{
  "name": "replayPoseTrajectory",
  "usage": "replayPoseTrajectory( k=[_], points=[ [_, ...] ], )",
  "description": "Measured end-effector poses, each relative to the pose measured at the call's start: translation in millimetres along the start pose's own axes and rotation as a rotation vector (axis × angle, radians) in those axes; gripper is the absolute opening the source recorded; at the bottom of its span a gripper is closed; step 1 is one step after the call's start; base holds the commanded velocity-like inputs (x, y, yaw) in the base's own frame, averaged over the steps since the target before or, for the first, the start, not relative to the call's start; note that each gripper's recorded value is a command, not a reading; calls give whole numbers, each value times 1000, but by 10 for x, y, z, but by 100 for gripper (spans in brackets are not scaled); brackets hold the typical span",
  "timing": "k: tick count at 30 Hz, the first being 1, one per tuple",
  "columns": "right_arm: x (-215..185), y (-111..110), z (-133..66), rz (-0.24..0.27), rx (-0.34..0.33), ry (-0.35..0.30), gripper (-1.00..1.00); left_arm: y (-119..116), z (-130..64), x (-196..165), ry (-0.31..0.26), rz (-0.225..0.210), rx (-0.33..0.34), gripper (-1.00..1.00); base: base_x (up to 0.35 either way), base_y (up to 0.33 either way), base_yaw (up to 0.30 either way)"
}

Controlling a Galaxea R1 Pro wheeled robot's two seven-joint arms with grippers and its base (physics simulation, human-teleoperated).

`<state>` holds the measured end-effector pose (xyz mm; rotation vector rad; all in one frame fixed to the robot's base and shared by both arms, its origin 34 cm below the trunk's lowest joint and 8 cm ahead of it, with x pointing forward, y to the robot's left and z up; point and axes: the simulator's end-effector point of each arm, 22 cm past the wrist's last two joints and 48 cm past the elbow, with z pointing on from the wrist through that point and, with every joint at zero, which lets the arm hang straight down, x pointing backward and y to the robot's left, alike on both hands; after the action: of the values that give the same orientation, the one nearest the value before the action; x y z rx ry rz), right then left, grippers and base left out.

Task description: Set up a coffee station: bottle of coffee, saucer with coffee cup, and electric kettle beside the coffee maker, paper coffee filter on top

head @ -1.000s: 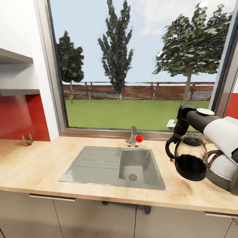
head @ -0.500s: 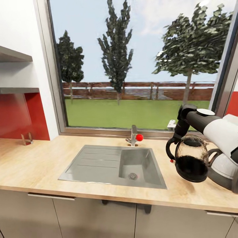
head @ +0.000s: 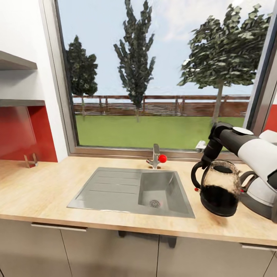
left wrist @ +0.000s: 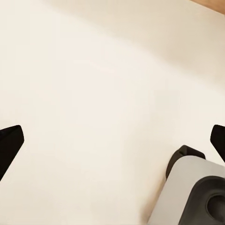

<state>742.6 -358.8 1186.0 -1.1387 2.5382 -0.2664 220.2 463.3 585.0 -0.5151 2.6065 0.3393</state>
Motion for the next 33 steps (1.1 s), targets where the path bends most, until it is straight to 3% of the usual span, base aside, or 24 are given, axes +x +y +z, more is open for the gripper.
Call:
replayPoseTrajectory(
  k=[7,33],
  points=[
    [-1,-6,74,5,6,-13,-100,-18,83,34,0,0,0,100,0,0,0],
    [83,-95,79,-10,51,31,-100,-108,76,73,5,-3,11,100,1,-55,0]
  ],
)
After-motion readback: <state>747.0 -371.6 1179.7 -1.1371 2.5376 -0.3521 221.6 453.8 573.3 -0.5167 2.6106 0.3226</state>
